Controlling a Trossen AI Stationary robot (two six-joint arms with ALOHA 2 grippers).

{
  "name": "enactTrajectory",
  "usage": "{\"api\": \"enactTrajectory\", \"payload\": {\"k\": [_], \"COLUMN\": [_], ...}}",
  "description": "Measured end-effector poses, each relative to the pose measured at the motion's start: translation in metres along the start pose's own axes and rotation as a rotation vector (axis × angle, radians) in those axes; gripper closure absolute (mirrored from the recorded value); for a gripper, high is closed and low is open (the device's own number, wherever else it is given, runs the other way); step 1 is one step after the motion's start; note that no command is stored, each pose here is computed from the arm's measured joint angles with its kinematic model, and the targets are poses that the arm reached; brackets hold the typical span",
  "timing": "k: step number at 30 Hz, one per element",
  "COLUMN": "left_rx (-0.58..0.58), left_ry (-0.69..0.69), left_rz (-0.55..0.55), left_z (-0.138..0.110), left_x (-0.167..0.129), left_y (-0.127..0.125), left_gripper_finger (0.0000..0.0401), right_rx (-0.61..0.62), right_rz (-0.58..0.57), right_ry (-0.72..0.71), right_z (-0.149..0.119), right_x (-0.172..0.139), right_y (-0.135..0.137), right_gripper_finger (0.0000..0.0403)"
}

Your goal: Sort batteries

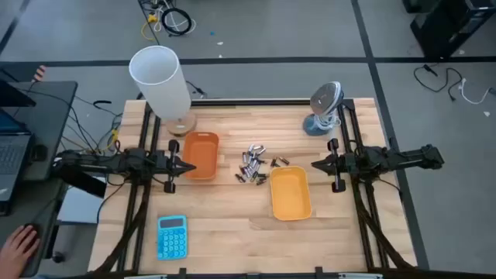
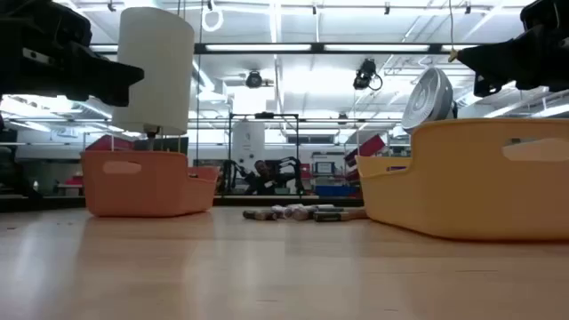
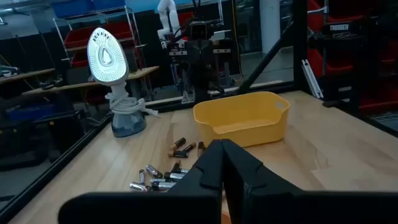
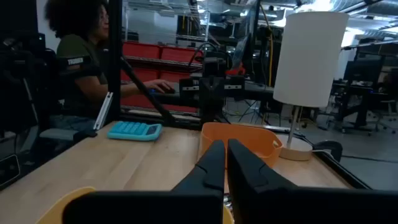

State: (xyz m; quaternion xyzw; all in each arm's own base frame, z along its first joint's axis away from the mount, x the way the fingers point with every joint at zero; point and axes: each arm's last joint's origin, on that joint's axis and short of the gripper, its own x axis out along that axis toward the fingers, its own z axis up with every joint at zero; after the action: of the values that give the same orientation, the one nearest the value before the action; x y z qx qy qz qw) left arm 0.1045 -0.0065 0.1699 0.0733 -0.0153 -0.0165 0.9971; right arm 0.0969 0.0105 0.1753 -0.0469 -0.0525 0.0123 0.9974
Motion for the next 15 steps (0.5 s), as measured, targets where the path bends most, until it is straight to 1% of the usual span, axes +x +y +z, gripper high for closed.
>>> {"api": "enactTrajectory", "payload": {"k": [15], "left_rx": [0.0], "left_ry": [0.0], "left_rz": [0.0], "left_z": [0.0], "left_x": [0.0], "left_y": [0.0], "left_gripper_finger": [0.0393], "right_rx": [0.0], "right_rz": [-0.001], "right_ry": [0.0], "right_z": [0.0], "right_x": [0.0], "right_y": [0.0], "right_gripper_finger": [0.0395]}}
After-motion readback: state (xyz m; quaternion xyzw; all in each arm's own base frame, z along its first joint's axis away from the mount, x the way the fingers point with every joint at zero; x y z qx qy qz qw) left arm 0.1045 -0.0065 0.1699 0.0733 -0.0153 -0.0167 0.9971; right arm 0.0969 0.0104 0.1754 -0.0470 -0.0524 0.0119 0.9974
